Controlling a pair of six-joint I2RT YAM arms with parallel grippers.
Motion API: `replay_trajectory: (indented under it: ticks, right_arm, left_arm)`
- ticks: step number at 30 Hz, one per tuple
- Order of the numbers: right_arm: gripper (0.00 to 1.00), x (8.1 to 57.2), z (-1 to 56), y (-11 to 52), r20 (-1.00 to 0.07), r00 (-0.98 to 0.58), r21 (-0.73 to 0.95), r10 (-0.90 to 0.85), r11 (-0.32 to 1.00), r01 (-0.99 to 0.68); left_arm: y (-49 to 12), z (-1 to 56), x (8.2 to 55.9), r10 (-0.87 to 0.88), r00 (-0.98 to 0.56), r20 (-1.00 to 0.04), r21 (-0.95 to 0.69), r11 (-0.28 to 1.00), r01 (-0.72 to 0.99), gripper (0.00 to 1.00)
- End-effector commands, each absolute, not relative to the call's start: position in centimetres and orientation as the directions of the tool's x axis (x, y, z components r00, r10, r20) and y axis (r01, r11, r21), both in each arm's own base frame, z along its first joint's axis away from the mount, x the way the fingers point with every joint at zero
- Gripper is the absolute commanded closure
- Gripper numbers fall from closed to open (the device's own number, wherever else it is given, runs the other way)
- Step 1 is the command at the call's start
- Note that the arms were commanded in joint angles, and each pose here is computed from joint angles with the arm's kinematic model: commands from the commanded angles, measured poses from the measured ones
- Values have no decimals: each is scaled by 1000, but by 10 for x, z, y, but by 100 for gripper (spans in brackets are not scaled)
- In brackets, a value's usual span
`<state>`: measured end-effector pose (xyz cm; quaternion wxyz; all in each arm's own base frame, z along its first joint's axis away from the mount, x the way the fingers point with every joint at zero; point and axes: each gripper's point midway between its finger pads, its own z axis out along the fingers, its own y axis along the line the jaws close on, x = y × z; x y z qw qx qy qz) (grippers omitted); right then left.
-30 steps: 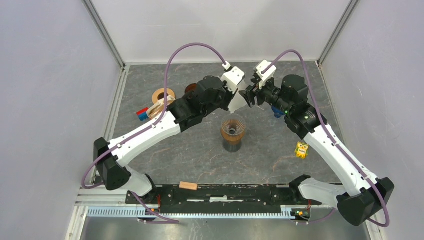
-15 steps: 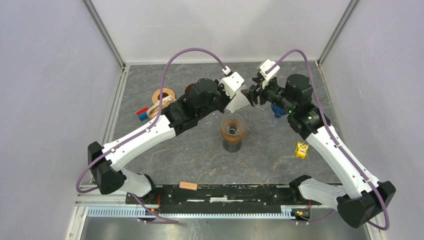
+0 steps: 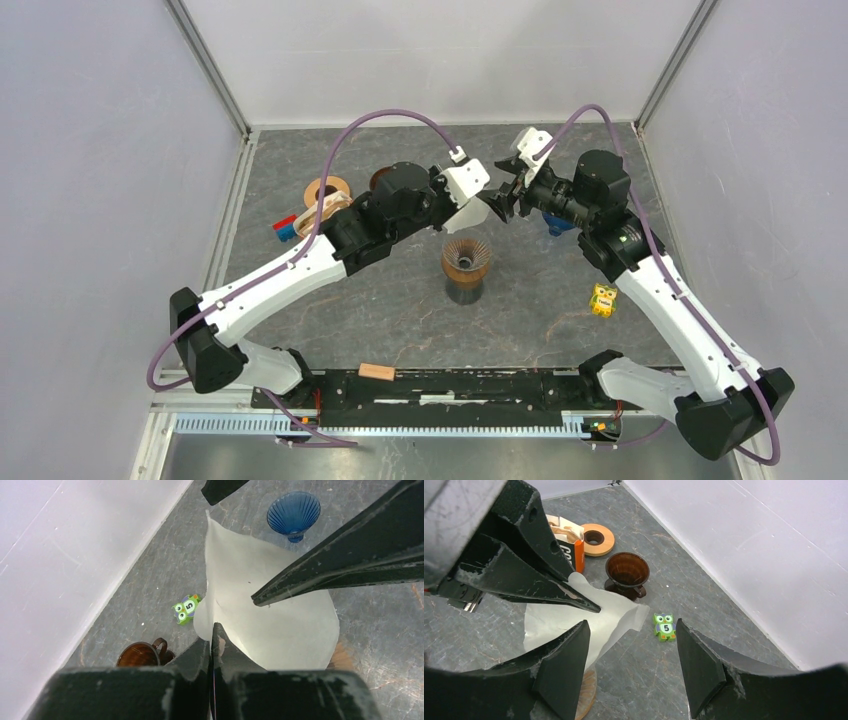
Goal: Place the coffee filter in the dripper
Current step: Place the coffee filter in the coffee dripper.
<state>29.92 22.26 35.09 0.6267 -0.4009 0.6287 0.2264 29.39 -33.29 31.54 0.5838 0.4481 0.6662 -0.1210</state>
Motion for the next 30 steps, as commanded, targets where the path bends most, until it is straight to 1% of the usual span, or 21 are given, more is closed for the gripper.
replay_trajectory:
  ticks: [1, 7, 11, 18, 26, 30]
  right_arm:
    - [28, 294, 364, 222, -970, 148, -233, -192, 566, -791]
    - [27, 299, 365, 224, -980, 111, -187, -163, 589, -786]
    - [30, 307, 358, 221, -981, 90, -178, -172, 616, -767]
    - [36, 316, 351, 206, -970, 90, -221, -224, 672, -707]
    - [35, 310, 344, 210, -972, 89, -211, -216, 645, -734]
    - [28, 308, 345, 213, -975, 90, -202, -203, 636, -745]
  left_arm:
    - [-329, 336, 292, 459, 179, -870, 438, 552, 710, 92]
    - [-330, 334, 290, 489, 214, -846, 482, 528, 699, 92]
    - [-330, 333, 289, 503, 229, -833, 504, 520, 690, 92]
    - [-326, 331, 290, 530, 261, -807, 548, 506, 666, 91]
    - [-325, 335, 288, 540, 295, -788, 577, 479, 662, 92]
    - [-325, 334, 284, 558, 325, -763, 603, 435, 668, 93]
